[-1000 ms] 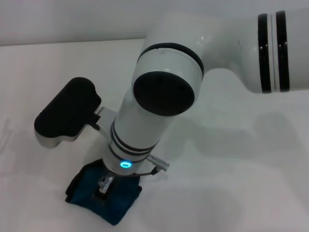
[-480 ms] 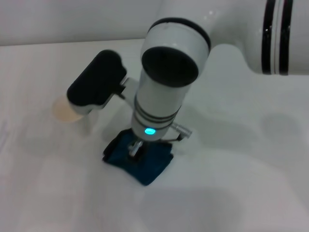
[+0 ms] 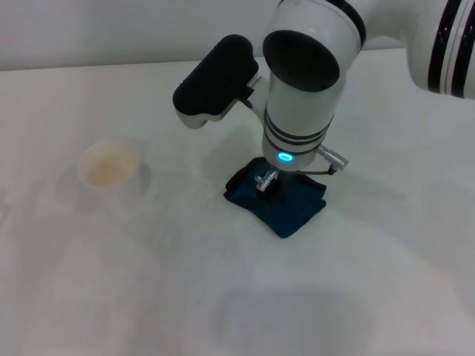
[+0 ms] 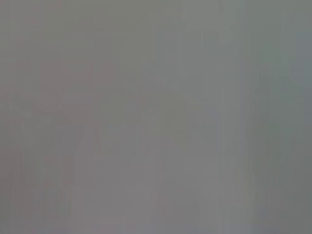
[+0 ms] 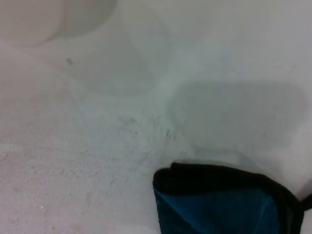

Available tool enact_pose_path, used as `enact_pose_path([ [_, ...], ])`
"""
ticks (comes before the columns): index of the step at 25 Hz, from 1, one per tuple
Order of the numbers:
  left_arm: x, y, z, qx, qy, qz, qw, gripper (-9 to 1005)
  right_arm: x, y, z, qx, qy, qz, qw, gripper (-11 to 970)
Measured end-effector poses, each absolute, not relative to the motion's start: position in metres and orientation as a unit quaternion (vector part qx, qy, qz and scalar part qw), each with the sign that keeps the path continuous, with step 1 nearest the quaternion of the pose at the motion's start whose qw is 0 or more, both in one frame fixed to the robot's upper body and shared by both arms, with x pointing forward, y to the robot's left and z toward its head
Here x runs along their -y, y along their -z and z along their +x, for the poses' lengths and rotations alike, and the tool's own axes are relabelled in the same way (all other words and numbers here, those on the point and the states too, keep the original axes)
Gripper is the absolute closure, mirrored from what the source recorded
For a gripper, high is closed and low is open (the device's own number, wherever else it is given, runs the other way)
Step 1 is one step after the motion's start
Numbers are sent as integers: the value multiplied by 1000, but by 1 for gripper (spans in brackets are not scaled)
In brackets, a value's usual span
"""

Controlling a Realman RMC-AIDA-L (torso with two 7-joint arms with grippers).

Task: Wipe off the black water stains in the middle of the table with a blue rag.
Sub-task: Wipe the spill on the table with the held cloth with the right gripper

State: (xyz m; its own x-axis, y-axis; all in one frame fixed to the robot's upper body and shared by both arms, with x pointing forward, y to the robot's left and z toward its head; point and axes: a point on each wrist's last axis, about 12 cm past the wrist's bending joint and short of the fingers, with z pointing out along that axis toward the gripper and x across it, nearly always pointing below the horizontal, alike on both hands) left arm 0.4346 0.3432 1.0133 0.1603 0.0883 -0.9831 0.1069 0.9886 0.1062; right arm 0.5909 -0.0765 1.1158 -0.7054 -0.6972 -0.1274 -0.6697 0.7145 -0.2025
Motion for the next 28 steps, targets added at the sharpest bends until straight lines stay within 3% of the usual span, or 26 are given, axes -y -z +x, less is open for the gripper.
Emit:
enact_pose_path([
  [11,-342,-1015,440,-645,8,79,760,115,46,-1110,563,-909,16,-406,93,919],
  [21,-340,-1015,441,-646,11,78,760,114,3,-1127,526,-880,-37,-463,101,919],
  [28,-341,-1013,437,-649,9,75,757,115,0,-1127,524,-874,-36,-474,103,914],
])
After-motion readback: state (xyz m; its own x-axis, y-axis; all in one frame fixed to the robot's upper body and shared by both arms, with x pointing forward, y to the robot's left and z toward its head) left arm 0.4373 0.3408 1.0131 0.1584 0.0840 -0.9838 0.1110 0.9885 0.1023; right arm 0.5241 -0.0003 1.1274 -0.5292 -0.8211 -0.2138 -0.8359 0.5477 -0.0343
